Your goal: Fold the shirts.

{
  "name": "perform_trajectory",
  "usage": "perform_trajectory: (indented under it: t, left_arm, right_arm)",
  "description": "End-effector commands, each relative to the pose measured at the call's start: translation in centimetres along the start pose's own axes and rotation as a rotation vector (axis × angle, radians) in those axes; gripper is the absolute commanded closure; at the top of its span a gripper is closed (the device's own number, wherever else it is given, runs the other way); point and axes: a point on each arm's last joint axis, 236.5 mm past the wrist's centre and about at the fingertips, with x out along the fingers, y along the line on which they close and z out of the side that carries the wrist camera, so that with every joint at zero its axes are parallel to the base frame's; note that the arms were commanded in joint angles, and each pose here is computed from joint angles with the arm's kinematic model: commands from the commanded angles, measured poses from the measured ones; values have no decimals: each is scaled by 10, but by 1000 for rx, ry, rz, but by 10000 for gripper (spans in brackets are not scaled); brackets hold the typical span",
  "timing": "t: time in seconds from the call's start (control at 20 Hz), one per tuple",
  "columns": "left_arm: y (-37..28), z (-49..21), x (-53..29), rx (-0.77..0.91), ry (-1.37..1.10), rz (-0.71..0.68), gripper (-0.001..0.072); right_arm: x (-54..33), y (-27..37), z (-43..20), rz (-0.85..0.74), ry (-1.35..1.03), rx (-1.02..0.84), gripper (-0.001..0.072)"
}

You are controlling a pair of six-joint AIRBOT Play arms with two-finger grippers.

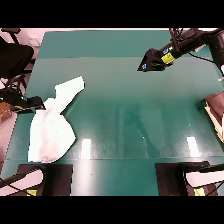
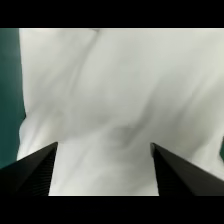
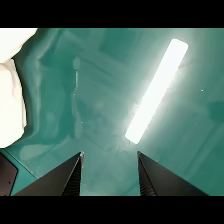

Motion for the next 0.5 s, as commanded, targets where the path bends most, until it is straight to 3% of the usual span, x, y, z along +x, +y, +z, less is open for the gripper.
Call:
perform_trajectory:
  t: [0.0,0.05,0.15,0.2,0.25,0.45]
  left_arm:
    - [11,-5,33,-5,62,24,-12]
    - [12,-7,38,-7,77,24,17]
    - [12,-7,43,2,85,23,247]
    - [12,-6,43,27,82,20,504]
    - [10,-5,43,52,79,12,677]
    - [-6,-4,37,86,78,-57,686]
  right_arm:
    - [1,2,-2,2,8,-10,305]
    - [1,2,-2,1,10,-9,305]
    - [1,3,-2,3,10,-9,305]
    - [1,3,-2,3,10,-9,305]
    - [1,3,-3,3,11,-9,305]
    - [1,2,-5,1,20,-10,305]
